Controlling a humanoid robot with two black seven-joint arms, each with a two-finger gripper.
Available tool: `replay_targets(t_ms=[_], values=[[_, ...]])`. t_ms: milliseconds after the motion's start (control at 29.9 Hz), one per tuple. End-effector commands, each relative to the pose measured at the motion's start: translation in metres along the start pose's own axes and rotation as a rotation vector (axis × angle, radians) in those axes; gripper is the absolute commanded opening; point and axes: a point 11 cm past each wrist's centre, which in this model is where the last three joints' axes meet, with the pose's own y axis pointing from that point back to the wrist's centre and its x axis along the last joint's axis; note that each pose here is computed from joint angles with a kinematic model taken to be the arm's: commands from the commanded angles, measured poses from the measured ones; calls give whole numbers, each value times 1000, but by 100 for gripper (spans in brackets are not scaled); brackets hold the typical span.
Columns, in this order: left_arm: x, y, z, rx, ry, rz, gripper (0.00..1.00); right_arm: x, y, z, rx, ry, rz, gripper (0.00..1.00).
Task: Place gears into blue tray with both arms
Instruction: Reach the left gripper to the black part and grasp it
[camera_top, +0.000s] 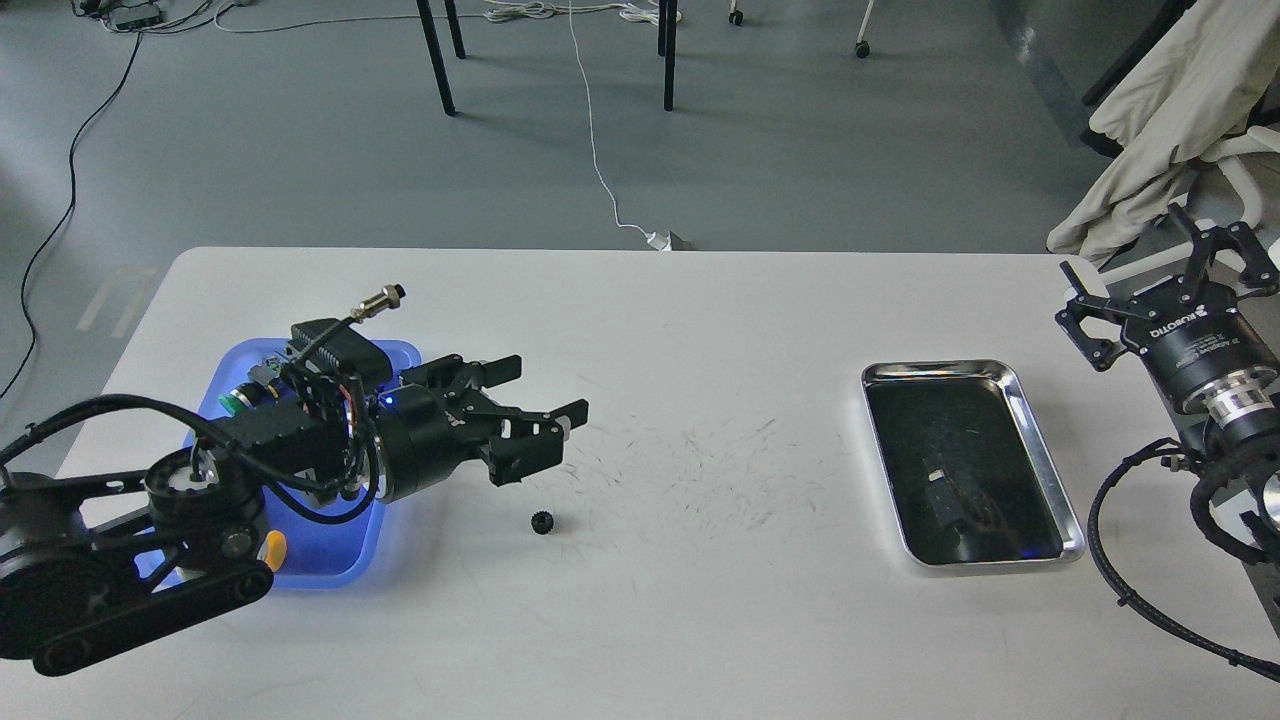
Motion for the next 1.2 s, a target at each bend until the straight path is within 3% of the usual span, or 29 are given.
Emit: replay_targets(t_ms=[0,401,735,835,902,1003,1069,1170], values=[[-27,-10,9,-18,-110,-30,96,-3,-3,1,-1,-2,-8,98],[-85,-4,4,9,-140,-114,94,-14,-13,-5,8,7,-39,98],[-112,-8,1,33,-95,-155,78,-15,-13,-9,11,14,-40,98],[-114,-9,0,33,-93,-161,66,-14,-12,-9,11,16,-38,98],[-116,-9,0,32,-93,-164,44,-14,-12,-9,11,16,-38,98],[-121,-6,1,34,-84,-173,35,-15,-13,-10,14,15,-40,98],[-122,-6,2,34,-81,-174,15,-15,-13,-10,15,14,-40,98],[-121,-5,1,37,-81,-173,7,-15,-13,-10,15,14,-40,98]])
